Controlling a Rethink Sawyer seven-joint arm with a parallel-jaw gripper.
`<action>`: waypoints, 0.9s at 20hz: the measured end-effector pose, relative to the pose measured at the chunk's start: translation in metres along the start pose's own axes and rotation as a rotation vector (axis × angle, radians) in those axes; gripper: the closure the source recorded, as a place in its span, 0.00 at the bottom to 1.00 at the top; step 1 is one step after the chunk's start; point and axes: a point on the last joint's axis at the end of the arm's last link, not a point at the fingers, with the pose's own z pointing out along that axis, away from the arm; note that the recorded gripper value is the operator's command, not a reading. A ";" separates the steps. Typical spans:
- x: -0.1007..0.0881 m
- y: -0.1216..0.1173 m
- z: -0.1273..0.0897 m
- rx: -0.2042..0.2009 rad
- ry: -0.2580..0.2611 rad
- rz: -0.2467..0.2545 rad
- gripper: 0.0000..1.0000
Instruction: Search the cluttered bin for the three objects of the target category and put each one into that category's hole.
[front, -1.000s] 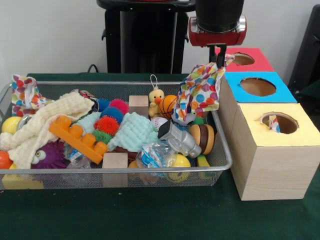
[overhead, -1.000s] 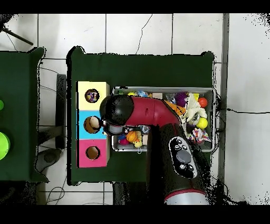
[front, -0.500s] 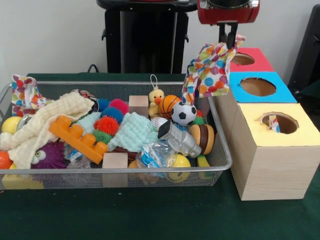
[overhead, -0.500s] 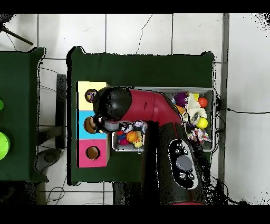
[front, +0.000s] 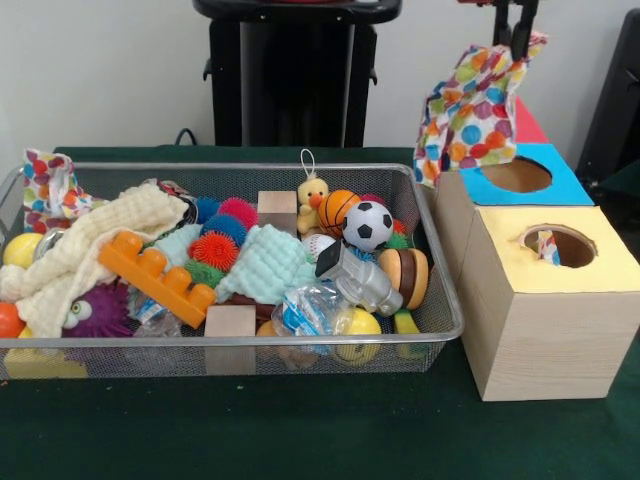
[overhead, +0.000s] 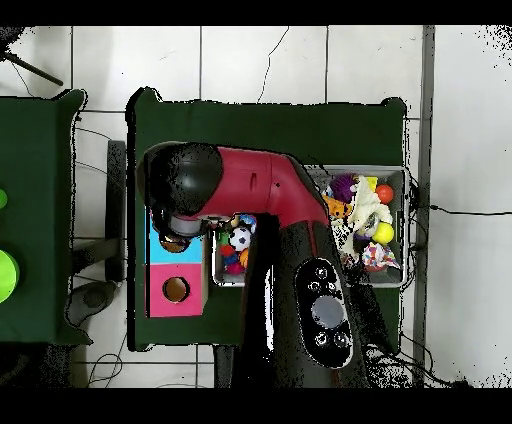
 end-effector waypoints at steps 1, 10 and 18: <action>0.000 0.003 -0.001 -0.002 -0.002 -0.002 1.00; 0.002 0.030 0.011 -0.012 0.008 -0.019 1.00; -0.008 0.031 0.032 -0.006 -0.039 -0.016 1.00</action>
